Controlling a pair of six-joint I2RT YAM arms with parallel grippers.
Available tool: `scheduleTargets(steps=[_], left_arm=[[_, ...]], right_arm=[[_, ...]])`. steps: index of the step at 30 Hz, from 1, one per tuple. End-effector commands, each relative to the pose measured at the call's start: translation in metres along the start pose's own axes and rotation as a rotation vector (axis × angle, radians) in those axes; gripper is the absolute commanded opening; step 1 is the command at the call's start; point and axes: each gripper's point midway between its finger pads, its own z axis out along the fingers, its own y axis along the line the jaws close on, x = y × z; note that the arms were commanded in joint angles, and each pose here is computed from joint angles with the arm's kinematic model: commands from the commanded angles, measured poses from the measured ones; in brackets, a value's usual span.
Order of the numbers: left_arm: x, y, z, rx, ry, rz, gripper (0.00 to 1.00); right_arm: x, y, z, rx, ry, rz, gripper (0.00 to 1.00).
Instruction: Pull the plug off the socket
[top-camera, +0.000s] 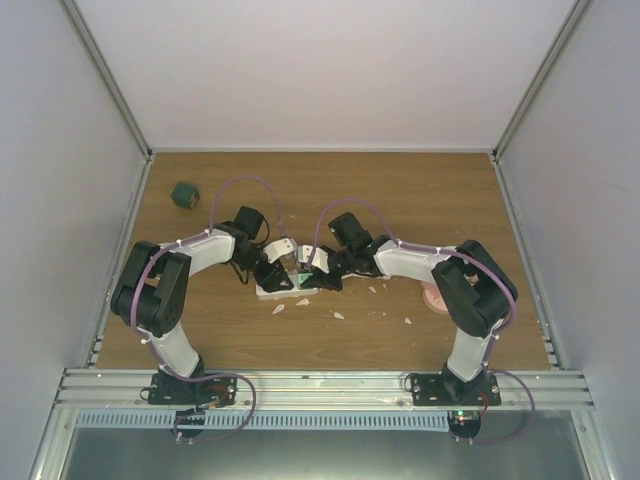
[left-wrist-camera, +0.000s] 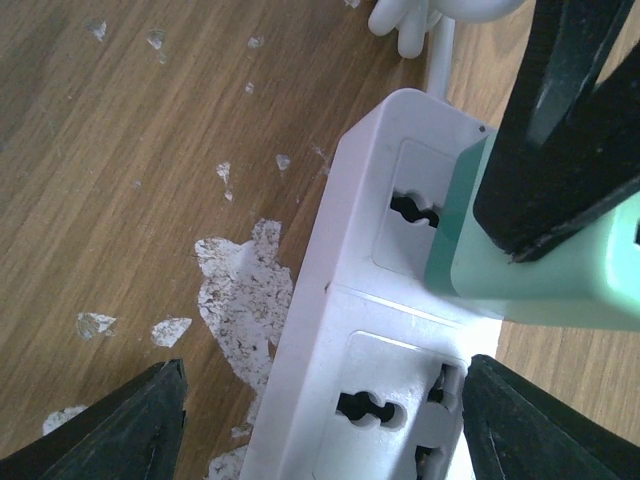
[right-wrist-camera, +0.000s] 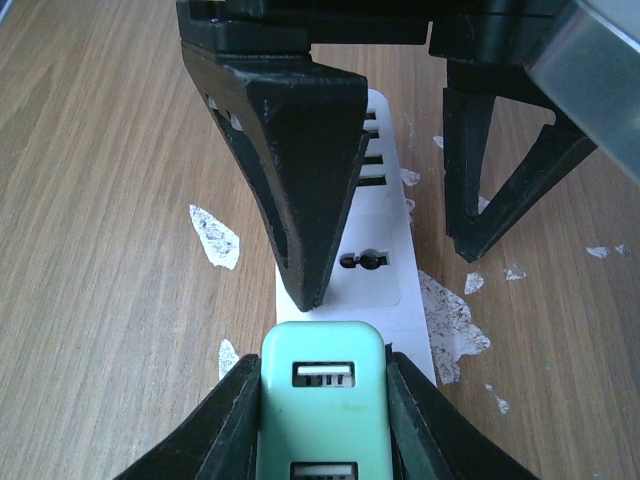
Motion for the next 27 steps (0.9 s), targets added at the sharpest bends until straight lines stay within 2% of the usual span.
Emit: scheduleTargets(steps=[1,19,27], left_arm=[[0.022,0.015,0.012,-0.081,0.076,0.004,0.74],[0.033,0.021,0.019,-0.099,0.116,-0.017,0.68],[-0.012,0.02,-0.017,-0.026,-0.057,-0.021,0.71]], right_arm=[[0.002,0.002,-0.008,0.023,0.022,0.002,0.05],[-0.019,0.003,-0.019,0.027,-0.034,-0.003,0.04],[-0.027,-0.007,-0.032,0.025,-0.083,0.058,0.04]])
